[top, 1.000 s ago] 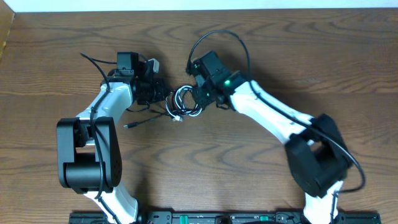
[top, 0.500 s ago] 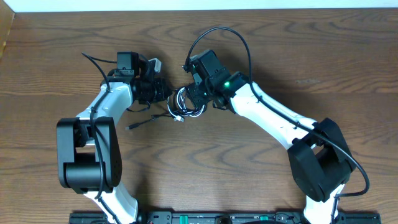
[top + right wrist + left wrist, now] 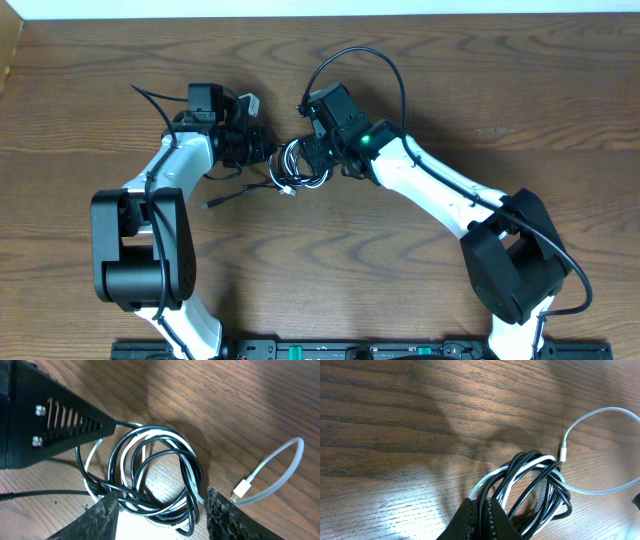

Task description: Untangle cables

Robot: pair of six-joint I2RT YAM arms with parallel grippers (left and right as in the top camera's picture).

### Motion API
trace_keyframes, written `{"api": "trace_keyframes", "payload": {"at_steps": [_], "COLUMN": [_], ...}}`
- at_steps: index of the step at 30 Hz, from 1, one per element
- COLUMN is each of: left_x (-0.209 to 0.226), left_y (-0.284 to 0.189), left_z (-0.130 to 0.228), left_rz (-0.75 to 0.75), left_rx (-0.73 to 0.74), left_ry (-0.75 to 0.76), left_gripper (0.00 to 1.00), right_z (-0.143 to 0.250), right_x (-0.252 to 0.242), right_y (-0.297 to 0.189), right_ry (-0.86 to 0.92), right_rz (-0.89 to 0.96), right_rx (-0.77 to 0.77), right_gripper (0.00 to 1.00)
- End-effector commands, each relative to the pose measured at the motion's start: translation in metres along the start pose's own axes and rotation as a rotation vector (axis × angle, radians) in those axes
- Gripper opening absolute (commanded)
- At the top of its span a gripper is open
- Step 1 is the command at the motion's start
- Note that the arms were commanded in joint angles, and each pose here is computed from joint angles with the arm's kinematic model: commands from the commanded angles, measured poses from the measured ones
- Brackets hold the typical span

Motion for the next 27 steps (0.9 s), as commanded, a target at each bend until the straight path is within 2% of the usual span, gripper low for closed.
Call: {"api": "trace_keyframes", "payload": {"at_steps": [1, 6, 12, 21, 27], "left_x": [-0.005, -0.005, -0.005, -0.005, -0.004], "left_y": [-0.006, -0.006, -0.006, -0.006, -0.006], "left_z": [-0.004, -0.004, -0.004, -0.004, -0.004], "left_rz": [0.017, 0.017, 0.017, 0.017, 0.017], "left_rx": [-0.021, -0.021, -0.021, -0.021, -0.021], "left_ry": [0.031, 0.03, 0.03, 0.03, 0.03], "left_gripper": [0.08, 0.08, 0.07, 0.08, 0.08], "right_z": [0.005, 0.005, 0.01, 0.018, 0.019], "right_x": [0.002, 0.0, -0.005, -0.009, -0.013], "right_y": [0.005, 0.005, 0.009, 0.016, 0.018], "right_ry": [0.012, 0.013, 0.011, 0.009, 0.009], "right_rz": [0.005, 0.017, 0.052, 0.047, 0.075], "right_rx": [0.006, 0.004, -0.003, -0.017, -0.028], "right_gripper": [0.51, 0.48, 0.5, 0.62, 0.64]}}
Point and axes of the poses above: each gripper's point midway between its finger pads, its own y axis out along the fingers, its own x axis along the line the jaws close on, z = x × y, the point moved 6 cm from there along -y, back along the fingers, and after that the axes turned 6 degrees about y, right-handed, at the moved point
